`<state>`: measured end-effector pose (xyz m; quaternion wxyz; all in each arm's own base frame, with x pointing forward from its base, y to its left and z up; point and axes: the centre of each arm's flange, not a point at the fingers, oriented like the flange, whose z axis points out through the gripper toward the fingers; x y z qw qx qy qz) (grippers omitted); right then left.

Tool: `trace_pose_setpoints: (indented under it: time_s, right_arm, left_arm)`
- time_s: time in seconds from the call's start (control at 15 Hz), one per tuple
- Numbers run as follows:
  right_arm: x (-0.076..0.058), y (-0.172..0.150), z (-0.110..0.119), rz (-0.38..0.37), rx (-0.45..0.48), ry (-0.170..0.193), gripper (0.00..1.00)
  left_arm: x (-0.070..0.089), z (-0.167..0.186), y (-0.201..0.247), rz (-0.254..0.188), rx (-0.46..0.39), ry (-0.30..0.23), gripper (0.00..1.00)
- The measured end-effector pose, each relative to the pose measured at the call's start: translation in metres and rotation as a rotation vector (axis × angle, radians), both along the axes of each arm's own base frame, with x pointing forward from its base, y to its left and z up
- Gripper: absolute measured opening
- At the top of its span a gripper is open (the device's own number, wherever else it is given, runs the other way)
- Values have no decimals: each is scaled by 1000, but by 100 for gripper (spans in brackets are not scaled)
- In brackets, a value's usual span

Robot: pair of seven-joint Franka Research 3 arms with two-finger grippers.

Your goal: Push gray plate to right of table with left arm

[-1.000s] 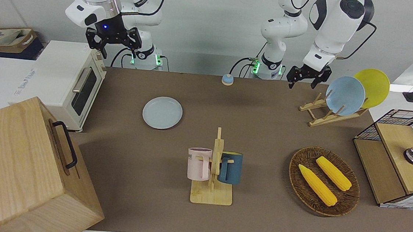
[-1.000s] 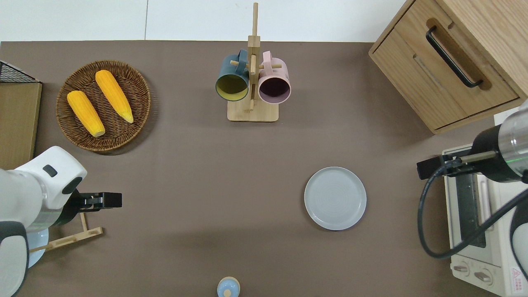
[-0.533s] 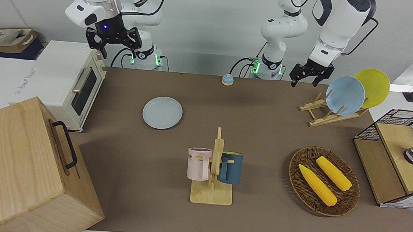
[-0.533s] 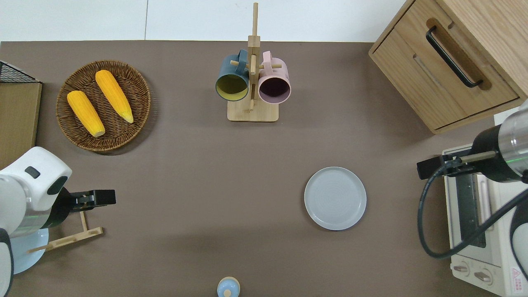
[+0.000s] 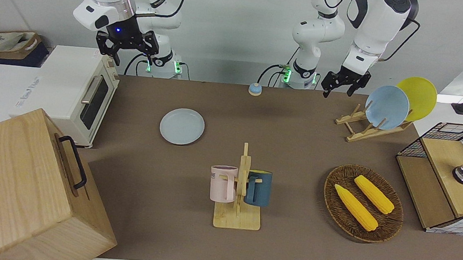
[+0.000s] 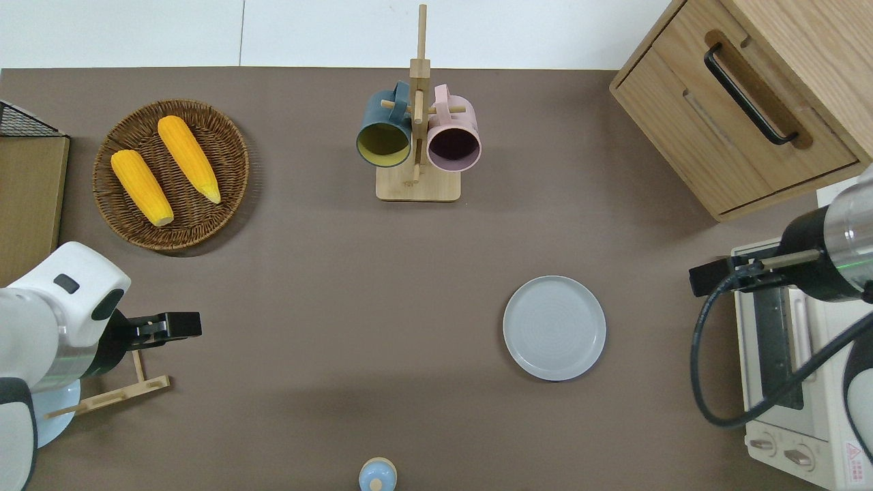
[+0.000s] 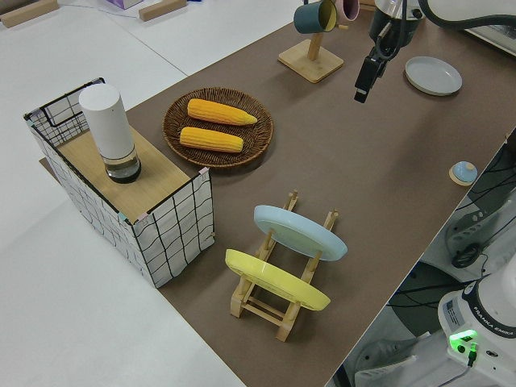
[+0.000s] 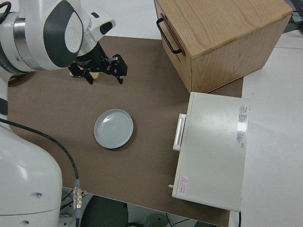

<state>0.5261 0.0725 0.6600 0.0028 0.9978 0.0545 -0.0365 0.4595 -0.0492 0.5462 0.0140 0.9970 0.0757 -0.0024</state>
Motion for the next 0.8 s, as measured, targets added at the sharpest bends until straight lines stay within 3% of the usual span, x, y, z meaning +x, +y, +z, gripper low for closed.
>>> trace_pose_setpoints:
  time_s: [0.27, 0.8]
  right_arm:
    - [0, 0, 0, 0, 0, 0, 99]
    - [0, 0, 0, 0, 0, 0, 99]
  left_arm:
    - [-1, 0, 0, -1, 0, 7, 100]
    - [10, 37, 4, -1, -10, 4, 100]
